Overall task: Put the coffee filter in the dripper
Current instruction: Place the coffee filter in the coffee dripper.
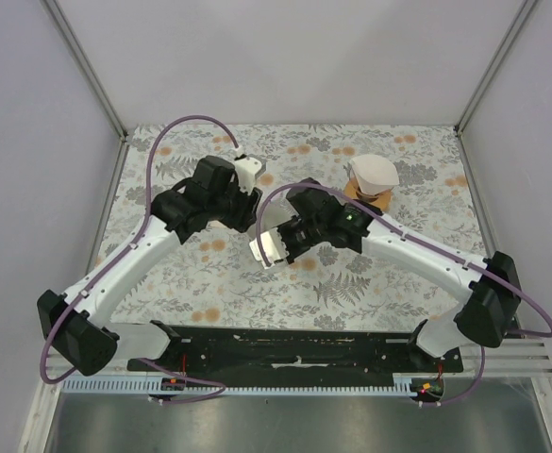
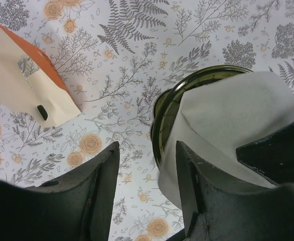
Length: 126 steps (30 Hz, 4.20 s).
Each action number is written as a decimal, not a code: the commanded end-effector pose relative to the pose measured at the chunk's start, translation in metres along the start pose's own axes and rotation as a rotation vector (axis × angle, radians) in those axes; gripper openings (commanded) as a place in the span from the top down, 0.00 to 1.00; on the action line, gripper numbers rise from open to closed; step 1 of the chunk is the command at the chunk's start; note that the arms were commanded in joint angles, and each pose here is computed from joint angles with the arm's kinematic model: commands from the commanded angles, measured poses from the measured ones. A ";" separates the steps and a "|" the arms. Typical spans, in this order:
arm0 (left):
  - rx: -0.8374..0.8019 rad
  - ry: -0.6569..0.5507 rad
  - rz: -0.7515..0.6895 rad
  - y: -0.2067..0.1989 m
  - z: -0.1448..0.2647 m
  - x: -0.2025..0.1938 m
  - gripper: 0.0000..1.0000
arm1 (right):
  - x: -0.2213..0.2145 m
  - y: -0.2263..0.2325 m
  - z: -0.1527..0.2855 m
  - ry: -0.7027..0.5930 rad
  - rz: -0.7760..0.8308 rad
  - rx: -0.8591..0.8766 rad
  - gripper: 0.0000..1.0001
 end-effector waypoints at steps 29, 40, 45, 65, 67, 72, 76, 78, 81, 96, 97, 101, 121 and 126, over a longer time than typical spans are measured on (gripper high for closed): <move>0.012 -0.016 -0.170 -0.006 -0.008 0.001 0.52 | 0.049 -0.045 0.111 -0.399 -0.517 -0.303 0.21; 0.008 -0.020 -0.161 -0.008 -0.007 0.002 0.52 | -0.020 -0.062 0.058 -0.305 -1.065 -0.392 0.12; 0.010 -0.019 -0.156 -0.008 -0.007 0.003 0.52 | -0.029 -0.067 0.039 -0.318 -1.110 -0.383 0.12; 0.019 -0.023 -0.163 -0.007 -0.009 0.006 0.52 | -0.046 -0.051 0.014 -0.185 -1.092 -0.288 0.61; 0.021 -0.026 -0.162 -0.006 -0.008 0.006 0.52 | -0.041 -0.053 0.022 -0.188 -1.094 -0.292 0.41; 0.022 -0.025 -0.165 -0.006 -0.008 0.006 0.52 | -0.030 -0.051 0.036 -0.207 -1.081 -0.313 0.29; 0.022 -0.028 -0.161 -0.006 -0.008 0.007 0.52 | -0.041 -0.042 0.022 -0.164 -1.113 -0.290 0.29; 0.014 -0.028 -0.160 -0.008 -0.009 0.007 0.52 | -0.043 -0.044 0.015 -0.170 -1.115 -0.273 0.26; 0.009 -0.026 -0.154 -0.008 -0.011 0.006 0.52 | -0.036 -0.061 0.011 -0.250 -1.070 -0.289 0.24; 0.009 -0.027 -0.157 -0.008 -0.011 0.006 0.52 | -0.040 -0.067 -0.016 -0.327 -1.067 -0.234 0.75; 0.010 -0.029 -0.160 -0.008 -0.011 0.007 0.52 | -0.040 -0.067 -0.016 -0.327 -1.062 -0.239 0.80; 0.009 -0.032 -0.163 -0.008 -0.009 0.007 0.52 | -0.044 -0.065 -0.014 -0.313 -1.045 -0.257 0.93; 0.064 -0.095 -0.186 0.001 0.021 0.025 0.11 | -0.060 -0.059 -0.018 -0.190 -1.088 -0.259 0.47; 0.079 -0.124 -0.182 0.005 0.030 0.033 0.10 | -0.051 -0.066 -0.007 -0.203 -1.059 -0.267 0.28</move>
Point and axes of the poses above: each gripper's point midway between its finger pads, its own z axis back along the fingers, its own y axis along the line the jaws close on, x = y × z, the point moved 4 cm from there along z, back along the fingers, and after that the axes turned 1 degree about -z, right-handed, at the moved point
